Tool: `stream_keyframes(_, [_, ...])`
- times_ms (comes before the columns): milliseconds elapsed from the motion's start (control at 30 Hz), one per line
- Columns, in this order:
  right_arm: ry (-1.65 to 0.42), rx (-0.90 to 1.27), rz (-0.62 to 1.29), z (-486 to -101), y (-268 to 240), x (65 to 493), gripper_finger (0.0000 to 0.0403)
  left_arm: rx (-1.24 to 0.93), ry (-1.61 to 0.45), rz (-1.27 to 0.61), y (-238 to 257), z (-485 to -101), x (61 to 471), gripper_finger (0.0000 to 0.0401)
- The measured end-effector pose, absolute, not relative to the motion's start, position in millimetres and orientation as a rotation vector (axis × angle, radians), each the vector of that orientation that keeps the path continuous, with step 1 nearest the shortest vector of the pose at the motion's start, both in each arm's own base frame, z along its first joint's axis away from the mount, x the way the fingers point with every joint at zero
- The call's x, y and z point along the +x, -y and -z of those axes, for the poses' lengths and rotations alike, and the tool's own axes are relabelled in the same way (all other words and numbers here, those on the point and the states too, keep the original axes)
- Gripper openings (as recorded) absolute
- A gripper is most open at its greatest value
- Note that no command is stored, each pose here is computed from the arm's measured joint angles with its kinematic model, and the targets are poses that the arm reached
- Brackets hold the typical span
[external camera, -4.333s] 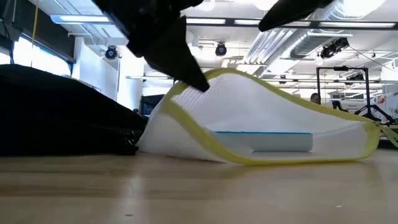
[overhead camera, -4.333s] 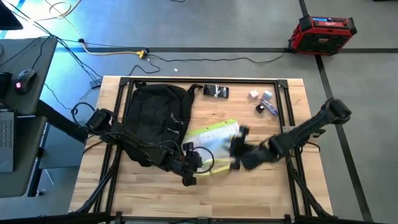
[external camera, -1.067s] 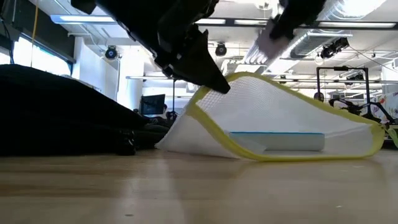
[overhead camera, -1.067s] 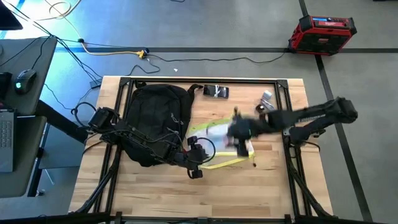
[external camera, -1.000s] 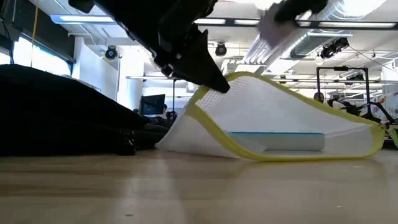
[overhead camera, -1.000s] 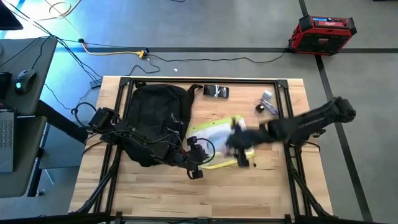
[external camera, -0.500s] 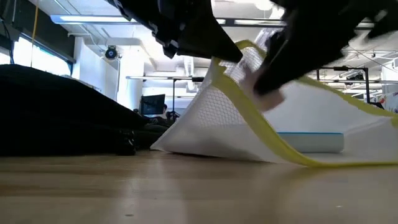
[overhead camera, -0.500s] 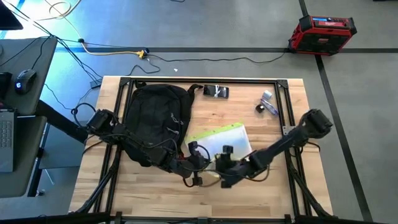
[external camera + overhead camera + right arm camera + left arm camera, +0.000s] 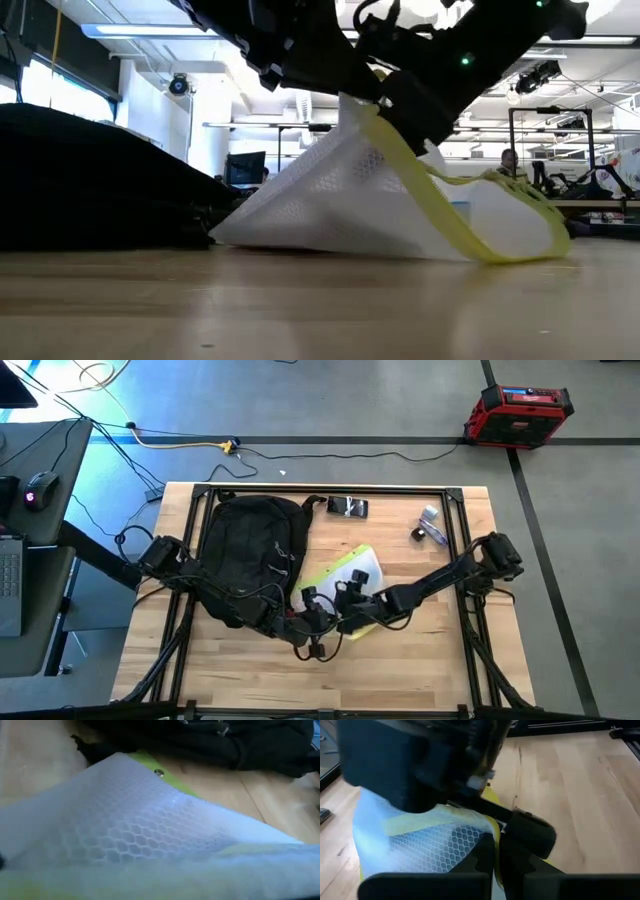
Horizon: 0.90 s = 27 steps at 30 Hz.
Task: Unpack backpack
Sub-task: Put the pink charger adapter into the zipper pouch
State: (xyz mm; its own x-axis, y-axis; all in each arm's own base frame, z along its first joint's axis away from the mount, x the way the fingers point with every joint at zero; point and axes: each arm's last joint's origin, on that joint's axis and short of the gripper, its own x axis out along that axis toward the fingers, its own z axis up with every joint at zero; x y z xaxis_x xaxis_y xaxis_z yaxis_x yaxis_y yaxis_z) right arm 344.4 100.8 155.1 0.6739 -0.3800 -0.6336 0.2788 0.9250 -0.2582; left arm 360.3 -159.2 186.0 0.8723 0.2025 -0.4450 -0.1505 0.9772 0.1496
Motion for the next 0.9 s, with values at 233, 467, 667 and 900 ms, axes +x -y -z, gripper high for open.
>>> stream_keyframes(233, [-0.732, -0.074, 0.438, -154.1, -93.8, 345.2, 0.0358, 0.119, -0.497, -0.232, 157.2, -184.1, 358.2, 0.0000])
stream_keyframes(467, [-0.715, -0.098, 0.432, -159.8, -102.9, 340.5, 0.0389, 0.103, -0.493, -0.250, 160.1, -184.7, 356.7, 0.0000])
stream_keyframes(667, [-0.709, -0.167, 0.391, -173.6, -124.2, 325.3, 0.0358, 0.115, -0.475, -0.266, 165.8, -185.9, 354.4, 0.0000])
stream_keyframes(900, [-0.788, -0.164, 0.249, -185.1, -140.6, 307.0, 0.0329, 0.151, -0.512, -0.295, 163.8, -181.0, 351.3, 0.0000])
